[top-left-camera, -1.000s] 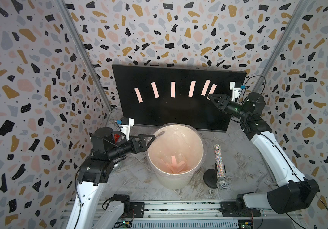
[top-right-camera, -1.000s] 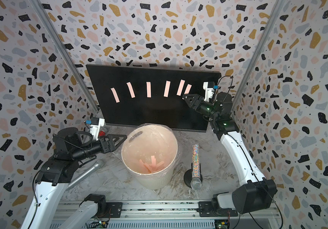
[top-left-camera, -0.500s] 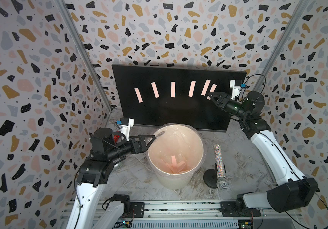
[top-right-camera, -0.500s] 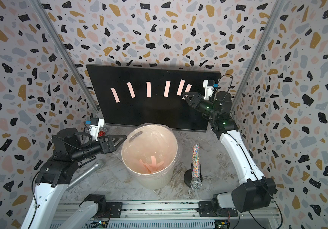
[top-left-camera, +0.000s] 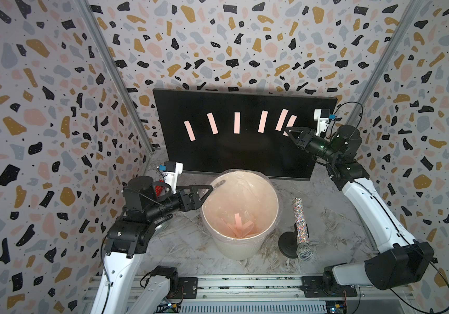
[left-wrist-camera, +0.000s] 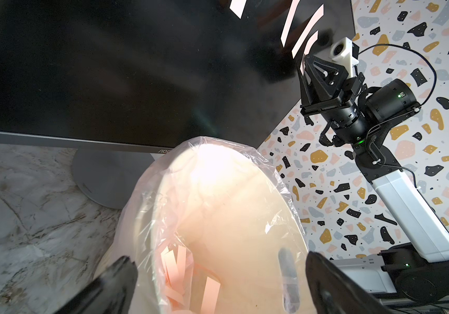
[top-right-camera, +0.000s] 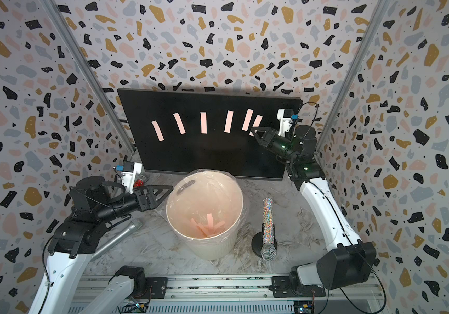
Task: Remove the sticky note from the monitor
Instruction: Tear off the sticky note from the monitor.
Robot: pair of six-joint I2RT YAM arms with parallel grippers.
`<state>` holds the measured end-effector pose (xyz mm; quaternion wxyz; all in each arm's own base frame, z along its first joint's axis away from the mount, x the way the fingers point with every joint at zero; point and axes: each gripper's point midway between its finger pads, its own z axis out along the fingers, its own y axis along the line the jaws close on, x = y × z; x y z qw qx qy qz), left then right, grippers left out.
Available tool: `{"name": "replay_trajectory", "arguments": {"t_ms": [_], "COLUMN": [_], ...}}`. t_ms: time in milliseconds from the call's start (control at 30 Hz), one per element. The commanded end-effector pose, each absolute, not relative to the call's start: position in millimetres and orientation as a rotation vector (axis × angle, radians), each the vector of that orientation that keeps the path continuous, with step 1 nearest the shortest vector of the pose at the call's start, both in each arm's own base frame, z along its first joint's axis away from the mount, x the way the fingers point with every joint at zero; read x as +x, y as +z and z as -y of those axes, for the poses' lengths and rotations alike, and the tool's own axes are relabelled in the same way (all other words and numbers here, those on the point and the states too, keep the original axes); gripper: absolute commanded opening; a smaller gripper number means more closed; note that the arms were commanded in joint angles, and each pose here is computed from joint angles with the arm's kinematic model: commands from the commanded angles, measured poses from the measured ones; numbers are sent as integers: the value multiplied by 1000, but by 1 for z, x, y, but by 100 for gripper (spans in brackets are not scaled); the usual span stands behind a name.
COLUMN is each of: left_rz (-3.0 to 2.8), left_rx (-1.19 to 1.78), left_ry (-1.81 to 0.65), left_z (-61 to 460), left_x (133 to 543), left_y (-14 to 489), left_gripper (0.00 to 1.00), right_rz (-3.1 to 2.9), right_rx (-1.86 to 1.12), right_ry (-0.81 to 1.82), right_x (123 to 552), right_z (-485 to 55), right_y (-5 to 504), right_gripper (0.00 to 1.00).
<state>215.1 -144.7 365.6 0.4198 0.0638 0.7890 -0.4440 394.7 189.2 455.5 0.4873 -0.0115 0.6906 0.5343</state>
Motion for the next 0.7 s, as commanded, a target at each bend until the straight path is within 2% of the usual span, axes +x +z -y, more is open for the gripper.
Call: {"name": "replay_trajectory", "arguments": {"t_ms": [0, 200, 667], "left_rz": [-1920, -1914, -1921], "left_rx": [205, 207, 200], "left_ry": [-1122, -1119, -1123], "left_z": [148, 147, 147], "left_x": [212, 211, 210], "left_y": [378, 379, 378], "left_gripper": [99, 99, 100], "right_rz": [-1666, -1668, -1685], "right_rx": [-2, -6, -2], "right_ry": [1306, 1311, 1314], "right_x": [397, 394, 380], "right_z": [-188, -188, -186], "right_y": [464, 464, 461], "right_gripper": [15, 0, 0]}}
